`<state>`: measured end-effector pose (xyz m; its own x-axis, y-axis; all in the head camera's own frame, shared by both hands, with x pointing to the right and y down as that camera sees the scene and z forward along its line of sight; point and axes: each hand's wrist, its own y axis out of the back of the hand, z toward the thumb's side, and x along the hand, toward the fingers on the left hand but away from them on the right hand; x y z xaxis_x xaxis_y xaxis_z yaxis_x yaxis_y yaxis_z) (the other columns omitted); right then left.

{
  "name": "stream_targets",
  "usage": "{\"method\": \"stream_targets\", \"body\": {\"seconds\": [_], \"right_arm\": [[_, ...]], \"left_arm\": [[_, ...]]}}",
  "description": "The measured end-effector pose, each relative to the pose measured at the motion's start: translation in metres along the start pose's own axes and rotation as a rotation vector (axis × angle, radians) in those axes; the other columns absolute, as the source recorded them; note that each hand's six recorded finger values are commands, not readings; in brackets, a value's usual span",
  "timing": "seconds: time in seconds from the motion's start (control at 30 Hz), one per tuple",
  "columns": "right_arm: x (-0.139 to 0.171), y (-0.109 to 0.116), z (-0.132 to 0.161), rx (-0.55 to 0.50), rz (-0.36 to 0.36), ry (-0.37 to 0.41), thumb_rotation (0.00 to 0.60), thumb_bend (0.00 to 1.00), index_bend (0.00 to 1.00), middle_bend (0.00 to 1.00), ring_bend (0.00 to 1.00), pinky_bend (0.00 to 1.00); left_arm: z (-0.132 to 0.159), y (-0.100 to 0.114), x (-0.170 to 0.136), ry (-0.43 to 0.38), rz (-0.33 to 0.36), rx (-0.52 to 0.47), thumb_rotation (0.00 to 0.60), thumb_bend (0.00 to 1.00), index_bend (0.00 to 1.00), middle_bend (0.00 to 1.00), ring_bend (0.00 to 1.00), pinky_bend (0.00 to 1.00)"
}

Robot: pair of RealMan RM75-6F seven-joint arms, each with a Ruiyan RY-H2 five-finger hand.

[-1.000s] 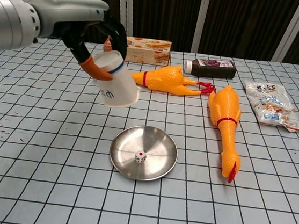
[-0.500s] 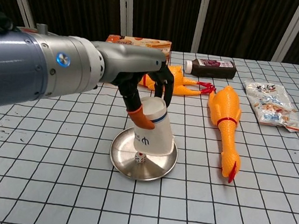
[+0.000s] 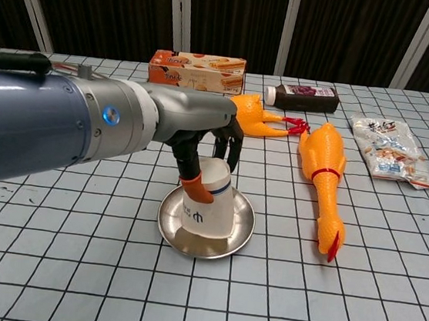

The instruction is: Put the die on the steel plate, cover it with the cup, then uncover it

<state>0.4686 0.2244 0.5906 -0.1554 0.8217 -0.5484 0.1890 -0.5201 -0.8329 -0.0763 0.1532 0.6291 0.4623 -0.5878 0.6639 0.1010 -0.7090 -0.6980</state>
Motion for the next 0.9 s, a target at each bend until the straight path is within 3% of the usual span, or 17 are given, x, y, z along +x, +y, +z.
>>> {"method": "stream_targets", "body": {"seconds": [0.33,0.9], "right_arm": [[-0.001,0.000,-0.001,-0.002,0.004,-0.003,0.600,0.02,0.05,0.00,0.09,0.00],[0.000,-0.002,0.000,-0.010,0.013,0.003,0.600,0.02,0.05,0.00,0.09,0.00]], "left_arm": [[-0.005,-0.012,0.004,0.011,-0.022,0.022,0.600,0.36,0.41,0.39,0.03,0.00],[-0.013,-0.018,0.012,0.016,0.009,0.067,0.600,0.36,0.41,0.38,0.03,0.00]]}}
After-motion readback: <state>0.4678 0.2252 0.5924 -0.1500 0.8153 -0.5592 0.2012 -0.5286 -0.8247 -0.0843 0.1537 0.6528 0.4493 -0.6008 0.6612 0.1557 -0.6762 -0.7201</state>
